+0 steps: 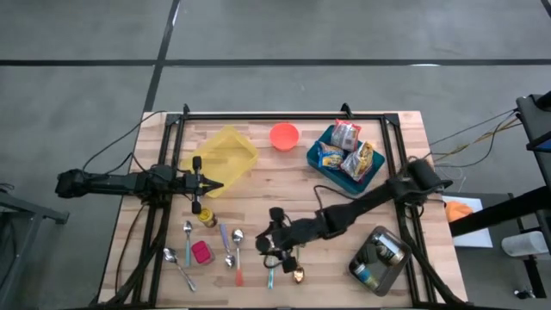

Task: Pick & Place Food Item
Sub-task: Put the orange seasoning bottle into the black bin, then put the yellow seasoning bottle into the black bin

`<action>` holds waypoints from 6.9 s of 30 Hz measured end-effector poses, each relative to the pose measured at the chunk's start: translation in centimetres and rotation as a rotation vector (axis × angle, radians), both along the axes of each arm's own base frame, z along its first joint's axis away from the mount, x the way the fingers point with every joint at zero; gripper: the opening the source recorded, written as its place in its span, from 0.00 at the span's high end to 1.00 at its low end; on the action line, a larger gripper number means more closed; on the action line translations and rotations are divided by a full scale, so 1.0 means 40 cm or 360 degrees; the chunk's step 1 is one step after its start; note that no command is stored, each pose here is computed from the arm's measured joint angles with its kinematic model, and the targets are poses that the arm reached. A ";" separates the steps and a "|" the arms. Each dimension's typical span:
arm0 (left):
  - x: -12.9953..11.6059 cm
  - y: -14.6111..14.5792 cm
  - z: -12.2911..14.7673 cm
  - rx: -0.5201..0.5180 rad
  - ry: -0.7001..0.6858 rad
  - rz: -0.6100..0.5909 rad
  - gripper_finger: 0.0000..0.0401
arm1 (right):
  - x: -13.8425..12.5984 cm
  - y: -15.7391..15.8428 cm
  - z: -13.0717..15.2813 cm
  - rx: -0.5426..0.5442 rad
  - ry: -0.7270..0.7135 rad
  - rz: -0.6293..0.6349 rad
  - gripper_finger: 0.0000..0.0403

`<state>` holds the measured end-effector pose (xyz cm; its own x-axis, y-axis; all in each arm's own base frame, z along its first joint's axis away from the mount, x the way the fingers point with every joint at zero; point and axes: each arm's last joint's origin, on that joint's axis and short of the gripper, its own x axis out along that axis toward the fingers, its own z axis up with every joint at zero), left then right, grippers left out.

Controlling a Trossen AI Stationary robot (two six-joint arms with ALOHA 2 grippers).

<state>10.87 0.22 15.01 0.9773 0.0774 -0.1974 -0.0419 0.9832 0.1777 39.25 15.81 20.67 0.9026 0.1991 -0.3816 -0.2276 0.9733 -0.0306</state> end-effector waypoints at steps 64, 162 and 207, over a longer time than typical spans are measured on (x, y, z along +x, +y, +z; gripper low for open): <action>0.000 0.000 0.000 0.0000 -0.0001 -0.0001 1.00 | -0.844 0.202 0.073 0.0513 0.0366 -0.0364 0.49; 0.000 0.000 0.000 -0.0001 -0.0001 0.0000 1.00 | -0.757 0.151 0.015 0.0390 0.0853 -0.1244 0.42; 0.000 0.000 0.000 -0.0001 -0.0001 0.0000 1.00 | -0.693 0.132 0.051 0.0194 0.0435 -0.1157 0.10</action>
